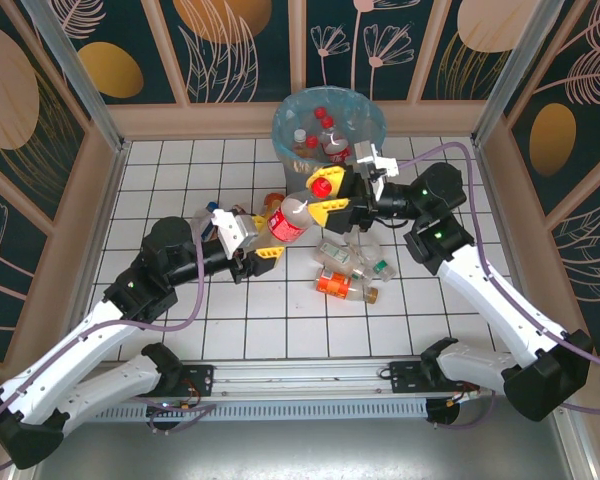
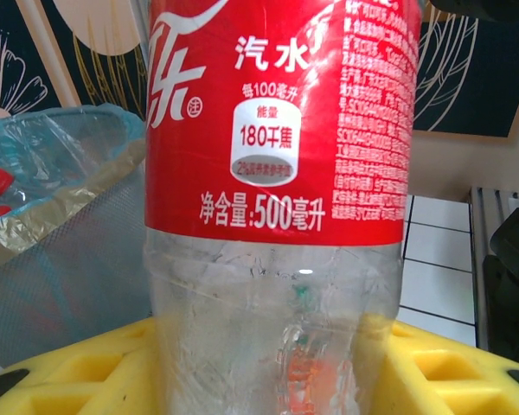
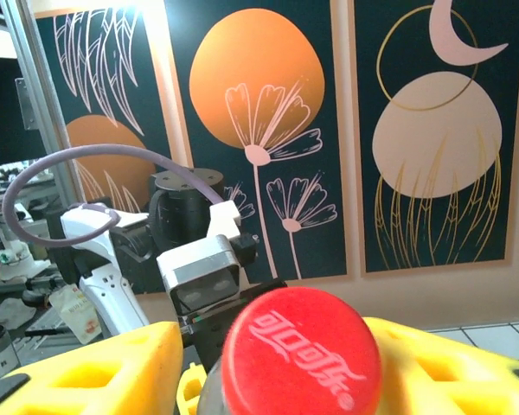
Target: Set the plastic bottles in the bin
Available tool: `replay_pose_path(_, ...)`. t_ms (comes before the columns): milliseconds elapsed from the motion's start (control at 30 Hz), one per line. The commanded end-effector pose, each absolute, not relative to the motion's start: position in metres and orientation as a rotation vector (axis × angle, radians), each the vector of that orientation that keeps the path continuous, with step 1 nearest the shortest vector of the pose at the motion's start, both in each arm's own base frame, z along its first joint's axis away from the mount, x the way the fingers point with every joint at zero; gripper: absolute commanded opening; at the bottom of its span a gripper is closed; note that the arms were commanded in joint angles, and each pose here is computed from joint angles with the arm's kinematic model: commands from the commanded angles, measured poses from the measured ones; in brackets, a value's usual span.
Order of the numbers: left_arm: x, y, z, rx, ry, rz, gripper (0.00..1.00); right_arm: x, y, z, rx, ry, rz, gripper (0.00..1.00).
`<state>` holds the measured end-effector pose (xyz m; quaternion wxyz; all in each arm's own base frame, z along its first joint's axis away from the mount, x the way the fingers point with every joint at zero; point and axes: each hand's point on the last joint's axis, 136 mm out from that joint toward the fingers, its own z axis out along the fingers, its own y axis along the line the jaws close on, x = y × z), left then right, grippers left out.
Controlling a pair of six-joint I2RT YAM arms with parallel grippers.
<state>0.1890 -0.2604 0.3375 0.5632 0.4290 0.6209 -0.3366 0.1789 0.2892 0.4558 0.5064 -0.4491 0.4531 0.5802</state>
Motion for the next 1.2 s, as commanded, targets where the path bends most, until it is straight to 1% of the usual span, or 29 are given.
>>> replay_pose_path(0,0.187,-0.264,0.34,1.012,1.428,-0.814,0.53,0.167,0.286,0.469,-1.091,1.005,1.422,0.56)
replay_pose_path(67,0.186,-0.264,0.339,1.016,1.428,-0.818,0.53,0.167,0.286,0.472,-1.088,0.993,1.423,0.53)
replay_pose_path(167,0.186,-0.265,0.339,1.015,1.425,-0.82,0.53,0.169,0.287,0.473,-1.09,0.992,1.417,0.41)
replay_pose_path(233,0.186,-0.264,0.341,1.009,1.421,-0.817,0.53,0.169,0.288,0.472,-1.095,0.996,1.416,0.31)
replay_pose_path(267,0.186,-0.263,0.343,1.007,1.416,-0.817,0.53,0.169,0.288,0.472,-1.099,0.998,1.416,0.24)
replay_pose_path(333,0.186,-0.262,0.345,1.0,1.409,-0.812,0.56,0.171,0.289,0.472,-1.093,1.006,1.415,0.16)
replay_pose_path(400,0.185,-0.26,0.348,0.997,1.402,-0.803,0.63,0.173,0.289,0.474,-1.081,1.011,1.407,0.12)
replay_pose_path(467,0.188,-0.255,0.351,0.97,1.4,-0.775,0.78,0.177,0.288,0.48,-1.059,1.015,1.389,0.08)
replay_pose_path(567,0.199,-0.244,0.357,0.885,1.399,-0.7,0.97,0.188,0.287,0.499,-1.004,1.018,1.306,0.06)
replay_pose_path(600,0.202,-0.239,0.36,0.85,1.395,-0.674,0.98,0.194,0.285,0.507,-0.975,1.028,1.264,0.06)
replay_pose_path(700,0.216,-0.219,0.373,0.716,1.391,-0.581,0.99,0.216,0.273,0.542,-0.835,1.046,1.087,0.05)
replay_pose_path(800,0.225,-0.203,0.382,0.62,1.39,-0.508,0.99,0.243,0.245,0.579,-0.617,1.052,0.909,0.0)
replay_pose_path(900,0.228,-0.195,0.382,0.588,1.392,-0.472,0.98,0.274,0.214,0.602,-0.414,1.082,0.754,0.0)
replay_pose_path(967,0.23,-0.196,0.378,0.585,1.406,-0.465,0.98,0.303,0.202,0.605,-0.325,1.161,0.665,0.0)
replay_pose_path(1033,0.233,-0.198,0.373,0.587,1.428,-0.468,0.98,0.336,0.193,0.597,-0.28,1.26,0.592,0.0)
replay_pose_path(1167,0.242,-0.205,0.362,0.595,1.486,-0.464,0.98,0.385,0.199,0.571,-0.278,1.442,0.513,0.0)
